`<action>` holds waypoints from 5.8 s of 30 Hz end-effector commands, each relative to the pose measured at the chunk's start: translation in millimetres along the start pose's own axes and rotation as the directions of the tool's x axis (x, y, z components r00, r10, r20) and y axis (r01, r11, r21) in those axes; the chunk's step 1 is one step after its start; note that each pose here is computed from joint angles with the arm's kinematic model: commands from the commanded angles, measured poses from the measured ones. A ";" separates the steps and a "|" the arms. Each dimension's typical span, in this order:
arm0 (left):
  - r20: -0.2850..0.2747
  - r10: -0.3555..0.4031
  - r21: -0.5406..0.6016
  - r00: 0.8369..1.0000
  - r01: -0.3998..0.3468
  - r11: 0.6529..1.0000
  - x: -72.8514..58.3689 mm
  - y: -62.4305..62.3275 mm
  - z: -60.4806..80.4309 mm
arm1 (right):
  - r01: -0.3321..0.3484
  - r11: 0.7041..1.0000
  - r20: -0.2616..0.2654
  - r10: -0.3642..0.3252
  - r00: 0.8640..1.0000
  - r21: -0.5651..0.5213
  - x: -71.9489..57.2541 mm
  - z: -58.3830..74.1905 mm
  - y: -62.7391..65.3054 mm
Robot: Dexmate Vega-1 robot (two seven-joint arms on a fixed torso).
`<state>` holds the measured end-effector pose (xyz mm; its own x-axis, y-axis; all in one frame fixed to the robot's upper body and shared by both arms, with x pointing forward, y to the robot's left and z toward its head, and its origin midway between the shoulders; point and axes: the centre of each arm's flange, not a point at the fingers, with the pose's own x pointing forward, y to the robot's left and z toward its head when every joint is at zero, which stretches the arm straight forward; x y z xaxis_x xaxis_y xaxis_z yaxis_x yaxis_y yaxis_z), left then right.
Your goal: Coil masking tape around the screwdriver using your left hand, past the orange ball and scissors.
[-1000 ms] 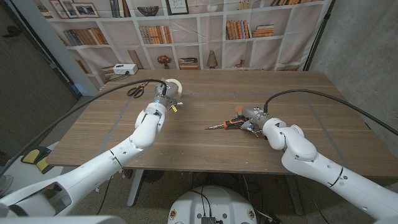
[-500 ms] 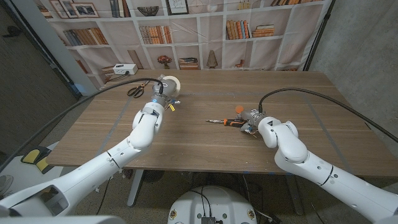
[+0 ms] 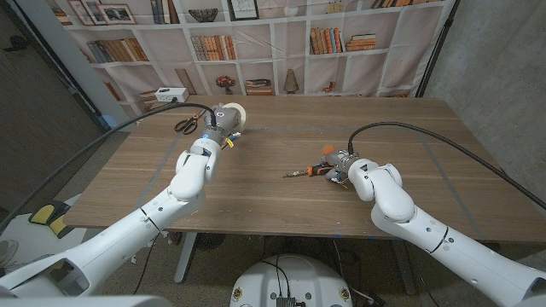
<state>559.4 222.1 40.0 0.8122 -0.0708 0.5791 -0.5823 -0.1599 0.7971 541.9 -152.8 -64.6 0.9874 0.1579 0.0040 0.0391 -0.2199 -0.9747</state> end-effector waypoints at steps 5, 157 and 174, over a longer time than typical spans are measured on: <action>0.000 -0.032 -0.373 0.999 0.029 0.927 -0.6 4.2 -22.5 | -0.058 0.998 0.019 0.059 0.998 -0.035 10.4 6.4 5.0; 0.486 -0.136 -0.778 0.863 0.498 0.384 18.8 164.4 -0.3 | 0.631 0.756 0.239 -0.654 0.717 0.175 37.8 15.5 -73.9; 0.606 -0.110 -0.736 0.788 0.607 0.298 25.1 154.7 10.7 | 0.645 0.740 0.227 -0.672 0.705 0.190 38.0 11.9 -80.4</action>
<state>488.7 189.4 177.1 0.7575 -0.5799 0.3000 0.2266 0.6644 0.7122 573.3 -113.6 6.7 0.6374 0.4903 0.5944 0.6307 0.1112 -0.7680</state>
